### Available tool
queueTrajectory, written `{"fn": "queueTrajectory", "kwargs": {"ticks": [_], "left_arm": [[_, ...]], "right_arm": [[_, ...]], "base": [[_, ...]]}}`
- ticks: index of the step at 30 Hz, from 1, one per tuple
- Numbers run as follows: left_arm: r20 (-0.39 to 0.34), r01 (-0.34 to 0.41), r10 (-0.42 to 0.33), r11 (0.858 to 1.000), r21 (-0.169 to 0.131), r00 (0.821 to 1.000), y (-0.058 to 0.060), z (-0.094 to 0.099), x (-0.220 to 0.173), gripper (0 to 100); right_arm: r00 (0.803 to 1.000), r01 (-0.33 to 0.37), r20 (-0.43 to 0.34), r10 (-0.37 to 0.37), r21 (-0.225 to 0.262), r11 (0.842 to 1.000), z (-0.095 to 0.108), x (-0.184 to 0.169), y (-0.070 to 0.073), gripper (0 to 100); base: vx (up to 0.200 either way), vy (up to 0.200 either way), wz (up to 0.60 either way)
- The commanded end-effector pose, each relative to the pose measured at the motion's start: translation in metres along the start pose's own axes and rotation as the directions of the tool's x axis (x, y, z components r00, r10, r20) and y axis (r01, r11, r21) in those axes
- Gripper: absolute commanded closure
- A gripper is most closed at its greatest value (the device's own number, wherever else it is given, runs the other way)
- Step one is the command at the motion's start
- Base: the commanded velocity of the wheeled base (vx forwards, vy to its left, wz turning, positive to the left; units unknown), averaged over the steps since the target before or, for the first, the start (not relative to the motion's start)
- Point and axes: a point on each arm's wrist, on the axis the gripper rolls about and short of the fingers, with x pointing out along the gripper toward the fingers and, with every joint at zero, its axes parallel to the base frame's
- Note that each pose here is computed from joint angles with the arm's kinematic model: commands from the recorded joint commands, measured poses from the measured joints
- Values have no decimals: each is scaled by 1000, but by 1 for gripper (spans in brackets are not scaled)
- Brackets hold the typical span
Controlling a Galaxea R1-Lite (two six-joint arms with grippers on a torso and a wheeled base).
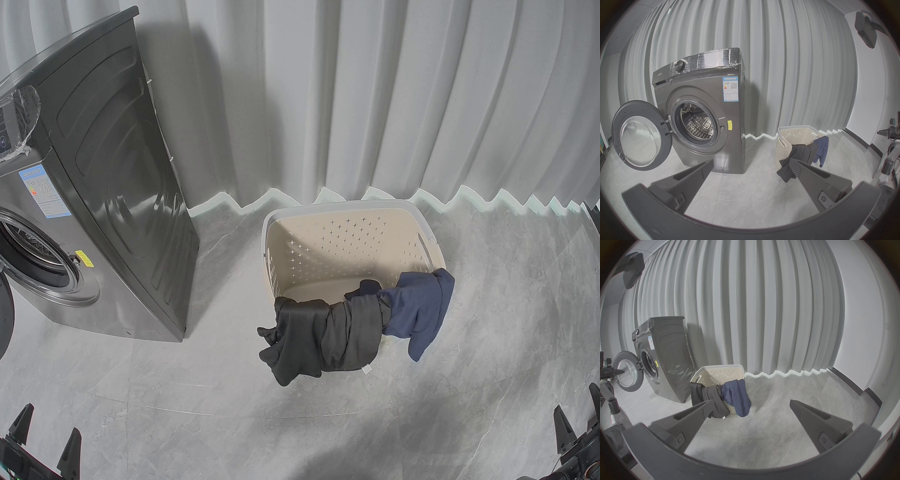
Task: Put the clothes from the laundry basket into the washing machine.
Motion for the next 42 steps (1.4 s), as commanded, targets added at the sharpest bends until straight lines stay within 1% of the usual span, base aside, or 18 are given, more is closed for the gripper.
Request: {"fn": "queueTrajectory", "kwargs": {"ticks": [1, 9, 24, 30, 39, 42], "left_arm": [[3, 0, 0, 1000, 0, 1000, 0, -4, 0, 0], [3, 0, 0, 1000, 0, 1000, 0, -4, 0, 0], [3, 0, 0, 1000, 0, 1000, 0, -4, 0, 0], [5, 0, 0, 1000, 0, 1000, 0, -4, 0, 0], [3, 0, 0, 1000, 0, 1000, 0, -4, 0, 0], [5, 0, 0, 1000, 0, 1000, 0, -4, 0, 0]], "right_arm": [[1000, 1, -4, -1, 0, 1000, -5, 0, 0, 0], [1000, -1, -4, 1, 0, 1000, -5, 0, 0, 0], [1000, 1, -4, -1, 0, 1000, -5, 0, 0, 0], [1000, -1, -4, 1, 0, 1000, -5, 0, 0, 0], [1000, 1, -6, -1, 0, 1000, -5, 0, 0, 0], [1000, -1, -4, 1, 0, 1000, -5, 0, 0, 0]], "base": [[0, -200, 0], [0, -200, 0], [0, 0, 0], [200, 0, 0], [0, 0, 0], [0, -200, 0]]}}
